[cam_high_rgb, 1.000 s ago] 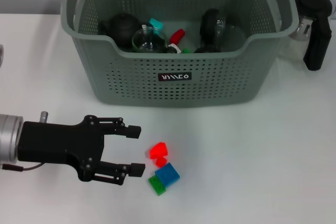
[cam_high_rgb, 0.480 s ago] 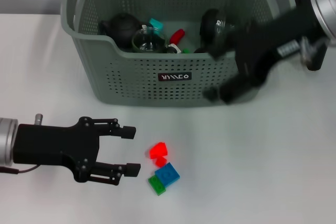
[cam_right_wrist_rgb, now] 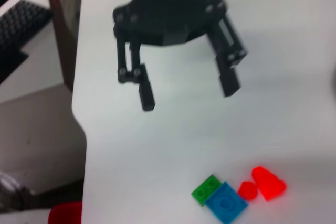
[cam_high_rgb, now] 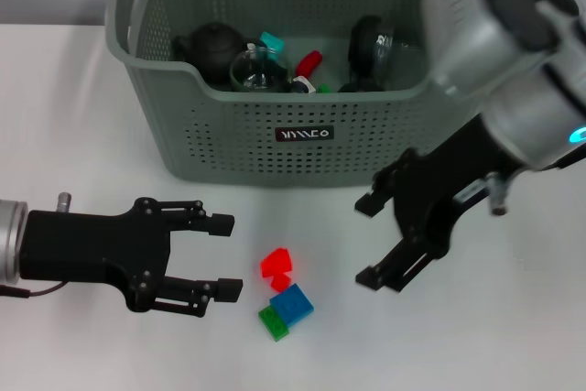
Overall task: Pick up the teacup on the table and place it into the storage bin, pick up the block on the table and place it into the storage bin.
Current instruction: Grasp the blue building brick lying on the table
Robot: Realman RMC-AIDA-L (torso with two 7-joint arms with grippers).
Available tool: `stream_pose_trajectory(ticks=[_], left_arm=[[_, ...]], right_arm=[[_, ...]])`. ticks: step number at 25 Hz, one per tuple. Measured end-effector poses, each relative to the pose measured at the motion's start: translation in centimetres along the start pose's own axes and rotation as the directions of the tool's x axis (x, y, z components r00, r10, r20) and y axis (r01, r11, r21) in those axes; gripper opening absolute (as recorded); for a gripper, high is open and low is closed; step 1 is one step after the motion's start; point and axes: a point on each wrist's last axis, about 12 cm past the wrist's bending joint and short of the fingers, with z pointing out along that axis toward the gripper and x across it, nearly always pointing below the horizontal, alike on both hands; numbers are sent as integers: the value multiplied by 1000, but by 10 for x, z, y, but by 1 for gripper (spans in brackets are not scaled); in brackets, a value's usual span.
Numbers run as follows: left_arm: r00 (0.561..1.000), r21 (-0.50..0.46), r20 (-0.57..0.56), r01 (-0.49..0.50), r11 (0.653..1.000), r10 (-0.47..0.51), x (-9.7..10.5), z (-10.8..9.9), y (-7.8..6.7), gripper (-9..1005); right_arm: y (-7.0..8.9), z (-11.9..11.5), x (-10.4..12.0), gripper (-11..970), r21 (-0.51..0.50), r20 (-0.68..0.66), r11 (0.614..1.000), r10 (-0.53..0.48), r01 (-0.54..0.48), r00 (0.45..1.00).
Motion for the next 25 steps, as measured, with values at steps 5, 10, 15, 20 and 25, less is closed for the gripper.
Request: stream_pose_trajectory(ticks=[5, 10, 15, 20, 25], left_arm=[[1000, 0, 0, 0, 1000, 0, 0, 0, 0, 809], [1000, -2, 0, 3, 1000, -3, 1, 0, 0, 809], [1000, -2, 0, 3, 1000, -3, 1, 0, 0, 809], [1000, 0, 1, 6, 1000, -6, 1, 0, -1, 809], [1000, -3, 2, 9, 1000, -9, 3, 0, -1, 809]], right_arm=[[-7, 32, -9, 938, -15, -56, 1000, -10, 9, 998], [-13, 62, -17, 937, 14, -87, 999, -33, 34, 996], [-11, 83, -25, 937, 43, -63, 996, -72, 75, 995], [-8, 97, -28, 936, 71, -40, 994, -83, 86, 996], [-8, 105, -28, 936, 92, -33, 992, -82, 85, 996]])
